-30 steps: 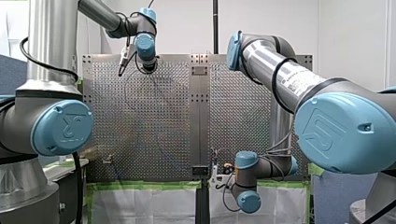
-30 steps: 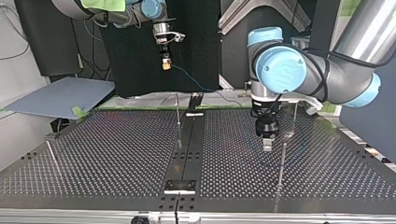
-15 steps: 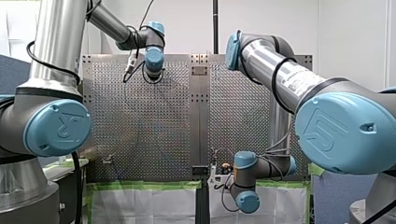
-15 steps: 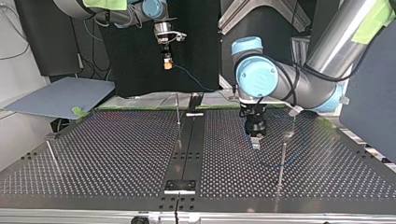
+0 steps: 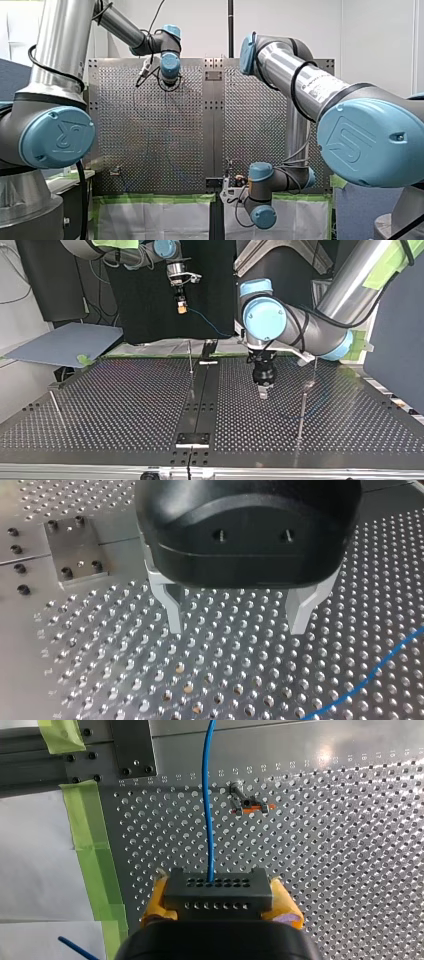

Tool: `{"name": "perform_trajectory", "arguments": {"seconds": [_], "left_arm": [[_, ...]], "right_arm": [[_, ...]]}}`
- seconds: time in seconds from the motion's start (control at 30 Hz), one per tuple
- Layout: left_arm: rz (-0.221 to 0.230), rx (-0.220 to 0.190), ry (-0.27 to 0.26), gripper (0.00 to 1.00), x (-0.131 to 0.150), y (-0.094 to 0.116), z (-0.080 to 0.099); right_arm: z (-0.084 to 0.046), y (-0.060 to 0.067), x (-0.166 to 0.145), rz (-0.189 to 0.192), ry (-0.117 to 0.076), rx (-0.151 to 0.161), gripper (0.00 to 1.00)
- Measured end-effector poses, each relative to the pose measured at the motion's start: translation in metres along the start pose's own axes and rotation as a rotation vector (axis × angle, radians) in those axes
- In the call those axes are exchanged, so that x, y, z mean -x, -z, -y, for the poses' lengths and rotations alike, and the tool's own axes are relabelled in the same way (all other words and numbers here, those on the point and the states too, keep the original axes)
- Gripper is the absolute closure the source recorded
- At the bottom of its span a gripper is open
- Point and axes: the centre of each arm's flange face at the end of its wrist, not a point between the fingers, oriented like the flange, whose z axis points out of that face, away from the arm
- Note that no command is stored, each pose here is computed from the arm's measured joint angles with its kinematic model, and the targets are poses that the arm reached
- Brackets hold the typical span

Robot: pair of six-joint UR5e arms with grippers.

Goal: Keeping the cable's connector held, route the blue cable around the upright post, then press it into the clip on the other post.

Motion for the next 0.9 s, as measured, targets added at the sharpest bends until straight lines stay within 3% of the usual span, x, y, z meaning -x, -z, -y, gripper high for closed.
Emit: {"name": "perform_trajectory", "arguments": {"seconds": [0.2,0.43,0.63,0.9], "left_arm": [[-0.007,0.003,-0.006,0.02,0.004,-0.006,0.017],[-0.03,0.036,-0.014,0.02,0.002,-0.015,0.013],[-0.072,0.046,-0.065,0.02,-0.006,-0.019,0.004],[-0.13,0.02,-0.162,0.02,-0.024,-0.028,0.003]], "right_arm": [[0.002,0.001,0.0,0.001,0.001,-0.003,1.0],[0.004,0.001,0.0,0.0,0.0,-0.007,1.0],[0.005,0.001,0.0,0.0,0.0,-0.01,1.0],[0.008,0.003,0.001,0.001,0.001,-0.016,1.0]]}}
